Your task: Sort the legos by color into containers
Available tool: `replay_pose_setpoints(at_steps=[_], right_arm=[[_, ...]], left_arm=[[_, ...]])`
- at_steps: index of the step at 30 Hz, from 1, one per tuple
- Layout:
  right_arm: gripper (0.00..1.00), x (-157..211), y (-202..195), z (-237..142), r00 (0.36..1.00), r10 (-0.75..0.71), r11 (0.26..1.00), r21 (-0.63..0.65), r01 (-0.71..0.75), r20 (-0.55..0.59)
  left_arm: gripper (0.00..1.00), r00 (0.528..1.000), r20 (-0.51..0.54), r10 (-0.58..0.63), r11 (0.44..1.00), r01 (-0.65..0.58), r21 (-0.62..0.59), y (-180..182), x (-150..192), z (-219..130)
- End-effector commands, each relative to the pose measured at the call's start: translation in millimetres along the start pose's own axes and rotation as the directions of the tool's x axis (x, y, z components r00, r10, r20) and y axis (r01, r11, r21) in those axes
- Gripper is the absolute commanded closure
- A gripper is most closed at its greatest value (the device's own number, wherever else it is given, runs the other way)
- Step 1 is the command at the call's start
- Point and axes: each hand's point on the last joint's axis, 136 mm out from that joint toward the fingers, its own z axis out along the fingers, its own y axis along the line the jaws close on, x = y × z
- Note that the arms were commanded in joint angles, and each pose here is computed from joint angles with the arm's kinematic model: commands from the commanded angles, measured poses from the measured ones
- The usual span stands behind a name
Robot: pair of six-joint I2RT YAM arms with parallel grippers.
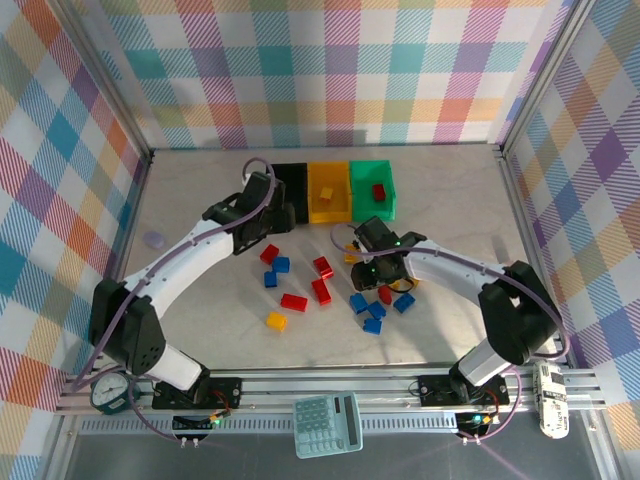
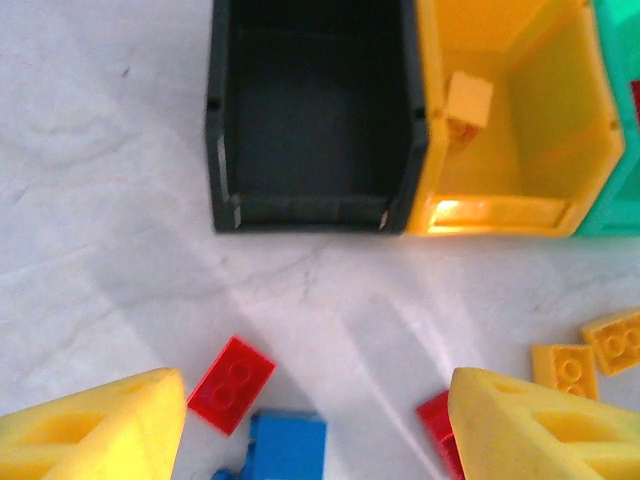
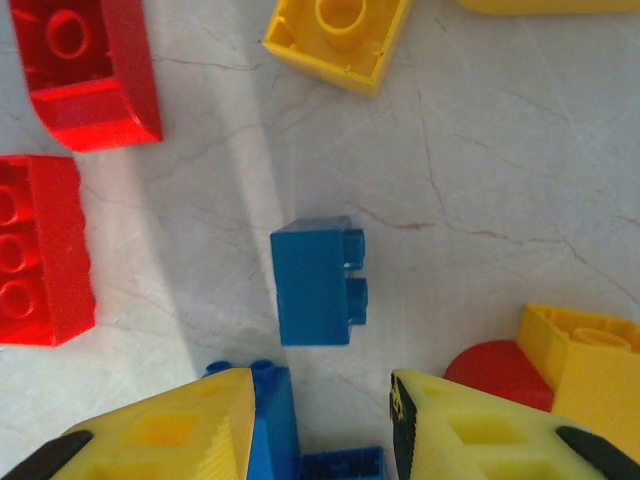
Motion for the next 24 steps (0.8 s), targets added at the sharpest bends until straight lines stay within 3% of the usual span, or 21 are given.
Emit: replay_pose_setpoints(at_steps=[1, 15, 24], right_arm=[[0.57, -15.8, 2.1, 1.5, 0.999, -0.025, 0.999, 0.023, 0.025, 0.034], [0.56, -15.5, 5.0, 27.4, 0.998, -0.053, 0.998, 0.032, 0.054, -0.029], [0.78, -22.1, 8.2, 27.2, 0.994, -0.095, 0.995, 0.032, 0.096, -0.056]], left_arm=[[0.3, 1.0, 0.0, -0.009, 0.999, 0.009, -0.051, 18.0, 9.6, -18.8], [0.29, 1.0, 0.014, -0.007, 0.996, 0.008, -0.084, 29.6, 11.0, -31.7], [0.29, 1.0, 0.01, -0.004, 0.995, 0.005, -0.098, 33.1, 12.9, -33.6]])
